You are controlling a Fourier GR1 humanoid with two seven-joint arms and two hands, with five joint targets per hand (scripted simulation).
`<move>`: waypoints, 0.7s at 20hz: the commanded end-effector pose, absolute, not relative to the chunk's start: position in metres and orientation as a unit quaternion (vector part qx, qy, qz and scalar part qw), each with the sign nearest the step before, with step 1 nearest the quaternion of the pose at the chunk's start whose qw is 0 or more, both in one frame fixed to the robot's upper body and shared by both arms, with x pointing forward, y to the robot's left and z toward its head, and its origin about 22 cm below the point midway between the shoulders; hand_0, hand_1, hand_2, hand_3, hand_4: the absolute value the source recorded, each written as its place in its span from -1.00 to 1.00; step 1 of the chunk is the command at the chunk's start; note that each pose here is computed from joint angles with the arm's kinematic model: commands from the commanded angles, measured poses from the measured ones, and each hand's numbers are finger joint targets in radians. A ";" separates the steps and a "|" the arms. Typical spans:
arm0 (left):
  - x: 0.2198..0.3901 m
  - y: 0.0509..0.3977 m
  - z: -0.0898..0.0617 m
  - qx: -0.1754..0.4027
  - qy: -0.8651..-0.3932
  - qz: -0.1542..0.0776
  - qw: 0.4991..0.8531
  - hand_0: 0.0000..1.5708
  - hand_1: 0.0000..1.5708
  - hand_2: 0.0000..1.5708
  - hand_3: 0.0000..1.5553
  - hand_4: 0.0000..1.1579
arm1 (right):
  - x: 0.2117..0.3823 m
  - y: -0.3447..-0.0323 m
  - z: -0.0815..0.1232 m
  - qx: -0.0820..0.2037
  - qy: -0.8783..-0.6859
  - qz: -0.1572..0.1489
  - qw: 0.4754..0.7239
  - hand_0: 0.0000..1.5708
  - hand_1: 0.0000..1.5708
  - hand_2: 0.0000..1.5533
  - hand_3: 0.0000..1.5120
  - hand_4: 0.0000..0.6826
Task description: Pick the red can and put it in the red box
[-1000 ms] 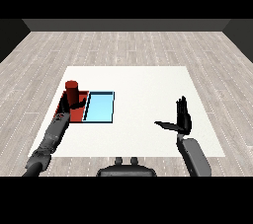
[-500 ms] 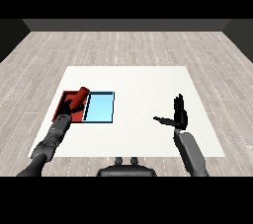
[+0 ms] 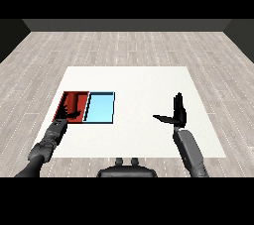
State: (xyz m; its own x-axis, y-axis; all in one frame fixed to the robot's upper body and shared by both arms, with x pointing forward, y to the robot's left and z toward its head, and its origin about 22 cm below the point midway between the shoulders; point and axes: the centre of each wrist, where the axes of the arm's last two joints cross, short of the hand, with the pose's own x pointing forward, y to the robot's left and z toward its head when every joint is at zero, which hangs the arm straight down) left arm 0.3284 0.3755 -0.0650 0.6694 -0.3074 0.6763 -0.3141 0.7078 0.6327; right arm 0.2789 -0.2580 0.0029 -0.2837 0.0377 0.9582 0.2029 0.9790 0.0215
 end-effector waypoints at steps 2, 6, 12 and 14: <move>0.325 0.393 -0.057 0.365 -0.389 -0.004 0.846 -1.00 -1.00 -1.00 -1.00 -1.00 | 0.280 -0.264 0.005 -0.071 -0.805 -0.075 0.584 -1.00 -1.00 -1.00 -1.00 -1.00; 0.343 0.381 -0.045 0.388 -0.403 -0.021 0.829 -1.00 -1.00 -1.00 -1.00 -1.00 | 0.279 -0.269 0.014 -0.067 -0.806 -0.072 0.584 -1.00 -1.00 -1.00 -1.00 -1.00; 0.354 0.382 -0.028 0.342 -0.573 0.037 0.744 -1.00 -1.00 -1.00 -1.00 -1.00 | 0.273 -0.271 0.005 -0.058 -0.812 -0.080 0.575 -1.00 -1.00 -1.00 -1.00 -1.00; 0.361 0.400 -0.003 0.314 -0.617 0.038 0.721 0.78 0.78 0.64 -1.00 -1.00 | 0.282 -0.269 0.018 -0.031 -0.818 -0.068 0.570 -1.00 -1.00 -1.00 -1.00 -1.00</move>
